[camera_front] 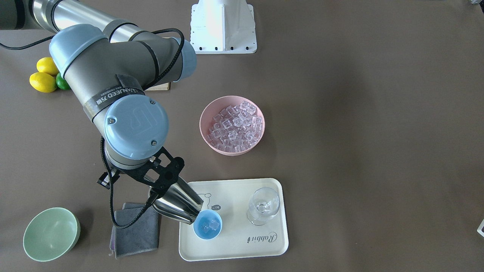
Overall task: Put ice in cup with scoop
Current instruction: 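Carry the empty scoop with the right gripper back toward its spot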
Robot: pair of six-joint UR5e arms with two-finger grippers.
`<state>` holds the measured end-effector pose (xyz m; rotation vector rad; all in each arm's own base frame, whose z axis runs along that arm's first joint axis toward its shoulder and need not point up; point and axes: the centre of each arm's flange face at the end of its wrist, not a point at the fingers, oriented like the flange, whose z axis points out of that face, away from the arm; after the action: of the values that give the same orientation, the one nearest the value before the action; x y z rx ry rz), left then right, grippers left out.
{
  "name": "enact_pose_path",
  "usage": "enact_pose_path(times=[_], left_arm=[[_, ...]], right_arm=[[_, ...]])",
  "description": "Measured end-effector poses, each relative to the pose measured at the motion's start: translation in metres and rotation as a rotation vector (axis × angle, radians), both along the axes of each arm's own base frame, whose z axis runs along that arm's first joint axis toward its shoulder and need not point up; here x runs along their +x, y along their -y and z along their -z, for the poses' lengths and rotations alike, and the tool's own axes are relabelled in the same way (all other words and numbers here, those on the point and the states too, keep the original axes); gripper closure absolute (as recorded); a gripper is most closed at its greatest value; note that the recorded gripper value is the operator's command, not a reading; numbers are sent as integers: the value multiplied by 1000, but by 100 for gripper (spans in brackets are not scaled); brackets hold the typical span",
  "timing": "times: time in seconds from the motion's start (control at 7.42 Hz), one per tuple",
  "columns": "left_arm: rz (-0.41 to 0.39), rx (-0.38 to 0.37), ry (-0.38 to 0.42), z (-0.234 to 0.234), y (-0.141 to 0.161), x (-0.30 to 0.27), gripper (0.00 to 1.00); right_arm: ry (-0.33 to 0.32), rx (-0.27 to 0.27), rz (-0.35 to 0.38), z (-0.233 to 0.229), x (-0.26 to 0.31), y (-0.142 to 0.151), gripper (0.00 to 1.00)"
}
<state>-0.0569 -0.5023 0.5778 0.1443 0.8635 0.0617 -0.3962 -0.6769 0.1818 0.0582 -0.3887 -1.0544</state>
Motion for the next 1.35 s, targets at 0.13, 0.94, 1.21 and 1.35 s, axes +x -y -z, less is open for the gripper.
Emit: enact_pose_path(times=[0.13,0.94,1.21,1.35], left_arm=[[51,-57,4,-30,-13,-26,1],[93,-101,115,-63,-23,-49,1],[92,-99,113,-62,-21,-48,1],[92,-99,113,-62,-21,-48,1]], right_arm=[[-3,4,3,1,0,0,100],[192,-155,-389,-119,134,-109,100],[240,-300,-653,-202,186,-154,100],[254,-351,-764,-246,203,-177,100]])
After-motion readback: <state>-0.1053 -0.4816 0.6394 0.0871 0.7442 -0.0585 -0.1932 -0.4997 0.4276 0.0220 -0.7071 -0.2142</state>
